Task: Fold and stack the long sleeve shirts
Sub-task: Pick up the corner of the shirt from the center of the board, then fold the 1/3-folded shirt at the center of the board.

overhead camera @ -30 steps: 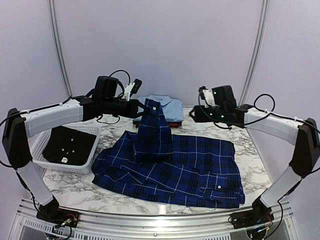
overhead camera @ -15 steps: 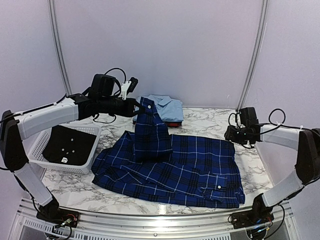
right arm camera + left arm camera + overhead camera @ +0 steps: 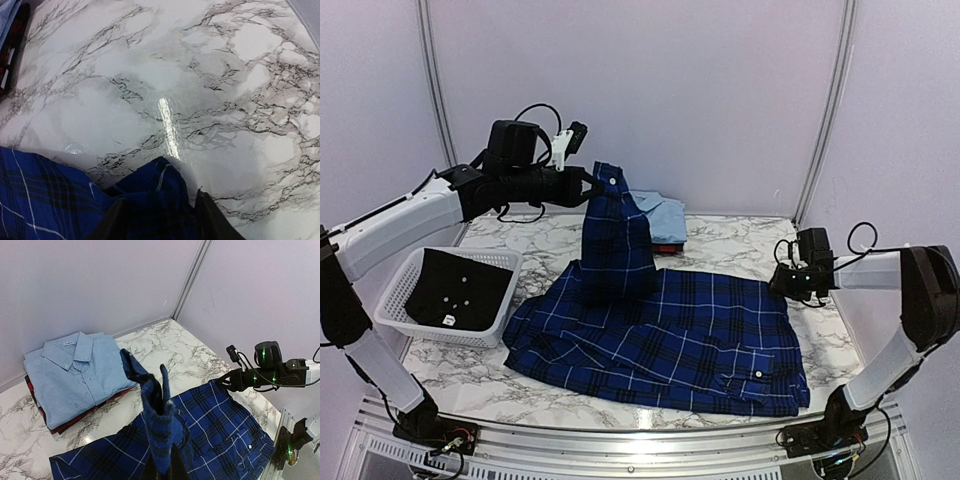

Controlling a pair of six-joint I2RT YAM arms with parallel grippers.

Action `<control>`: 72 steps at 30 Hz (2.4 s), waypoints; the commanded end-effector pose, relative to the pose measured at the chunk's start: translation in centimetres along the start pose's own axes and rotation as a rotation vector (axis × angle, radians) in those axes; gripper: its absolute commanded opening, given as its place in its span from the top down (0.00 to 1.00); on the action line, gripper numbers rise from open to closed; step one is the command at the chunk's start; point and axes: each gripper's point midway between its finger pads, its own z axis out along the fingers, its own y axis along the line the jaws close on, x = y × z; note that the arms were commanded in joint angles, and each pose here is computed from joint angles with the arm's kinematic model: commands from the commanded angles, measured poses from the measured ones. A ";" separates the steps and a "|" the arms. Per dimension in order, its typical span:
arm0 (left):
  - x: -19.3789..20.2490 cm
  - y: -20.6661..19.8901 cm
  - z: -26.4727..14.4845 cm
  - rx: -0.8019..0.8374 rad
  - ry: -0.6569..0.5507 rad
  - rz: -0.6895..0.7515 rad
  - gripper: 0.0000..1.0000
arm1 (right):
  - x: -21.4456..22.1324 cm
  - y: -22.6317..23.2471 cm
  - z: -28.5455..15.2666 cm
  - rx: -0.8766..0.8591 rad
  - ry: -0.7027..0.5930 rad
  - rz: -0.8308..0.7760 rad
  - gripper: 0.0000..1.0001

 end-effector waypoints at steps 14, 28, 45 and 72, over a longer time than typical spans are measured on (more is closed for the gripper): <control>-8.6 -3.9 -9.4 -0.009 -0.183 0.175 1.00 | -0.4 2.3 -3.6 -0.027 -0.051 -0.038 1.00; 3.2 -9.3 -19.4 0.278 0.000 0.053 1.00 | 7.5 2.1 -8.4 -0.025 0.006 0.025 0.84; 9.1 -4.2 -20.3 0.011 0.059 -0.068 1.00 | 6.7 0.5 -9.3 0.075 0.007 0.070 0.55; 4.7 -1.2 -20.6 -0.201 -0.014 -0.011 1.00 | 3.2 -1.2 -2.4 0.036 0.008 0.141 0.64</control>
